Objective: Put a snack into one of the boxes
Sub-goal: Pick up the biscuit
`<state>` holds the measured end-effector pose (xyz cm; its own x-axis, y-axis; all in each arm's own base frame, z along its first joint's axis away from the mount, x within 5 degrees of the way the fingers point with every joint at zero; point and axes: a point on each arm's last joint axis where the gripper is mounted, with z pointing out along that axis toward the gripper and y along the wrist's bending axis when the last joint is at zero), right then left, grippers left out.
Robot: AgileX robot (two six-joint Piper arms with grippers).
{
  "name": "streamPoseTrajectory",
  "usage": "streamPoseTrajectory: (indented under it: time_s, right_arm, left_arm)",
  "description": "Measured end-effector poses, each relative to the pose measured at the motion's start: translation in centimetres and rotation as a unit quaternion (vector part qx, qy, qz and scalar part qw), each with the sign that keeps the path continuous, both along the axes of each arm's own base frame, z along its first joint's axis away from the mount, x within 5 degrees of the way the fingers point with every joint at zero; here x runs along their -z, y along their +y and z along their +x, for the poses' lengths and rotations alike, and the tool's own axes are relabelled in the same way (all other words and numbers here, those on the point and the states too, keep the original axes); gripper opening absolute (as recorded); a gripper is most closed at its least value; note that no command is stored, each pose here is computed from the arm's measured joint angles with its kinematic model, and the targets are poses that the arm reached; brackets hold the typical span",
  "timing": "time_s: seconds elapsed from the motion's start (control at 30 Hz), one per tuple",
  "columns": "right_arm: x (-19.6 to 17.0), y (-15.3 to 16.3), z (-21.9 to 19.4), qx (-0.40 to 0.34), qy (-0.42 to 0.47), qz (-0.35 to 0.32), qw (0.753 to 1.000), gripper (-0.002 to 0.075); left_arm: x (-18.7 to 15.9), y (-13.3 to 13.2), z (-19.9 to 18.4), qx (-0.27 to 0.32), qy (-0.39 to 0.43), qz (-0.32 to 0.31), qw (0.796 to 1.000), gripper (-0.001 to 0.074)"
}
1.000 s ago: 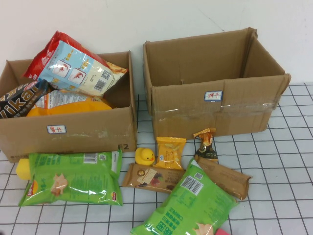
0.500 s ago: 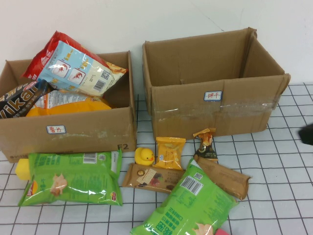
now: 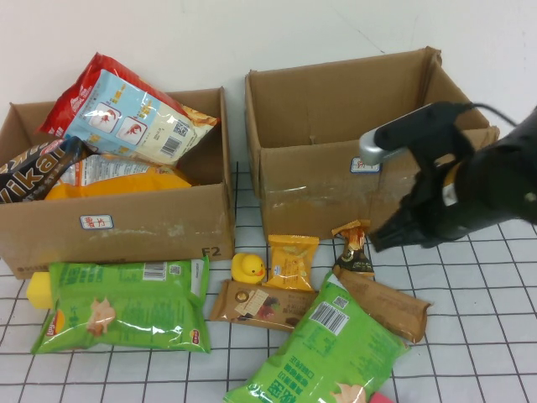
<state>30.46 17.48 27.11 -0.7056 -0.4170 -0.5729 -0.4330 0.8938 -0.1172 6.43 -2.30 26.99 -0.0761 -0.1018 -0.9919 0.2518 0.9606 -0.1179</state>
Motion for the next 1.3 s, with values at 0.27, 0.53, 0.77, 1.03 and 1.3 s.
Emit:
streamPoseTrajectory:
  time_s: [0.27, 0.53, 0.77, 1.03, 1.3]
  right_arm:
    - [3.4, 1.9, 2.3, 0.019, -0.007, 0.05, 0.999, 0.0469]
    - [7.2, 2.8, 3.7, 0.013, 0.002, 0.04, 0.999, 0.0683]
    - [9.8, 3.6, 4.7, 0.034, -0.002, 0.075, 0.997, 0.0691]
    - [11.2, 3.2, 5.8, 0.051, -0.009, 0.096, 0.994, 0.0692]
    - [12.7, 2.7, 6.7, 0.057, -0.009, 0.108, 0.993, 0.0692]
  left_arm:
    - [0.1, 0.0, 0.0, 0.002, 0.002, 0.0, 1.0, 0.0]
    - [0.1, 0.0, 0.0, 0.002, 0.002, 0.0, 1.0, -0.0001]
    - [0.1, -0.1, 0.0, 0.006, 0.006, 0.001, 1.0, -0.0001]
    - [0.2, -0.1, 0.0, 0.009, 0.007, 0.001, 1.0, -0.0001]
    - [0.2, -0.2, 0.0, 0.009, 0.008, 0.001, 1.0, -0.0001]
